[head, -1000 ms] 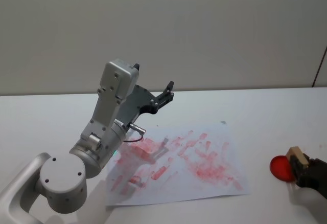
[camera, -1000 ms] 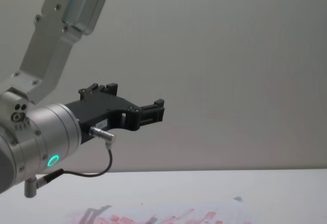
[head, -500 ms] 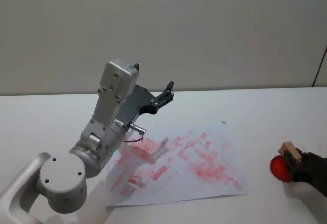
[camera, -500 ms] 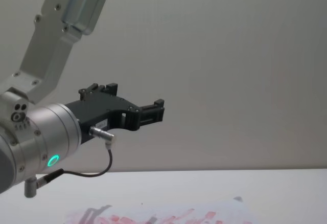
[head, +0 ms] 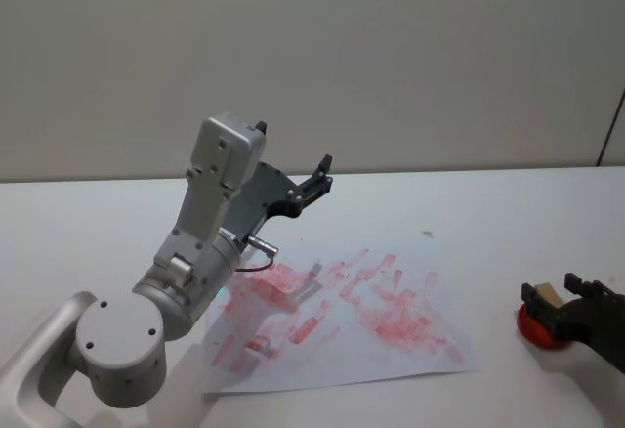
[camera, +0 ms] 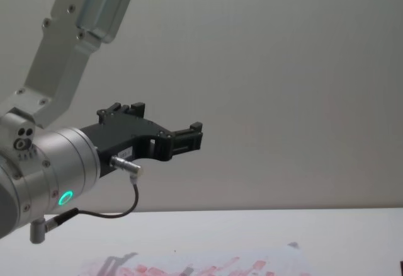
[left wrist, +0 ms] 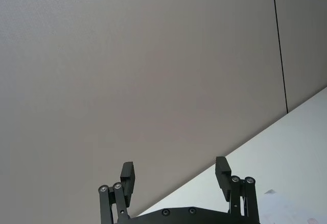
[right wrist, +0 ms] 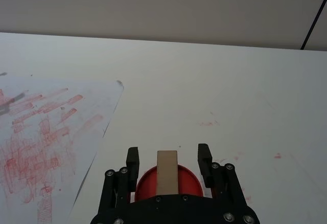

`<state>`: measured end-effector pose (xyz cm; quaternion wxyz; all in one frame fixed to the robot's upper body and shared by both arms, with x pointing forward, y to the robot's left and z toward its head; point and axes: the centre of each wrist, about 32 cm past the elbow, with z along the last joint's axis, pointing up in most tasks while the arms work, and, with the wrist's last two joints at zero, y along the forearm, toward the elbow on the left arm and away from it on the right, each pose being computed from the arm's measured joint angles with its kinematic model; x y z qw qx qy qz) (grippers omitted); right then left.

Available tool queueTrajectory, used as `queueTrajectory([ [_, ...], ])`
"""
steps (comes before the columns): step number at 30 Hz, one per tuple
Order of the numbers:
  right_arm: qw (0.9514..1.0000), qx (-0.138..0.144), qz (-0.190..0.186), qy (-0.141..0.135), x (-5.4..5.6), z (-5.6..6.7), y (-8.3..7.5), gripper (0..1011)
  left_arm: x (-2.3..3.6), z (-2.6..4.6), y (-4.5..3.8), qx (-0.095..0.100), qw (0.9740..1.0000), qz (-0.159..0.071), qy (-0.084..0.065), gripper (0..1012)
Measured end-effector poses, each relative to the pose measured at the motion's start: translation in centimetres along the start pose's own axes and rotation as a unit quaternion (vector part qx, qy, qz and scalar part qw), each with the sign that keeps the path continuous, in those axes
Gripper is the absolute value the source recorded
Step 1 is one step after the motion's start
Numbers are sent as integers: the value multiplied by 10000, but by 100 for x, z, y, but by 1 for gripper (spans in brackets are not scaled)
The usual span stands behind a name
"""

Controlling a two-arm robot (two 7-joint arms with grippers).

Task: Use the one hand to pick up the stamp and affix it onto the A4 paper.

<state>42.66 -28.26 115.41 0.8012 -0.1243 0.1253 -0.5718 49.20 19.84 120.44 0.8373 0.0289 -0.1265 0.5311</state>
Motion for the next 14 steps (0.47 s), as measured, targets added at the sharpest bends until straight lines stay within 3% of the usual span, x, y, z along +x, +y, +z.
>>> queueTrajectory([
  [11,10000,2,21,-28,5,8,19,979,0,0,0,0,10000,0,0,1001],
  [14,10000,3,24,-31,5,9,22,1001,0,0,0,0,10000,0,0,1001],
])
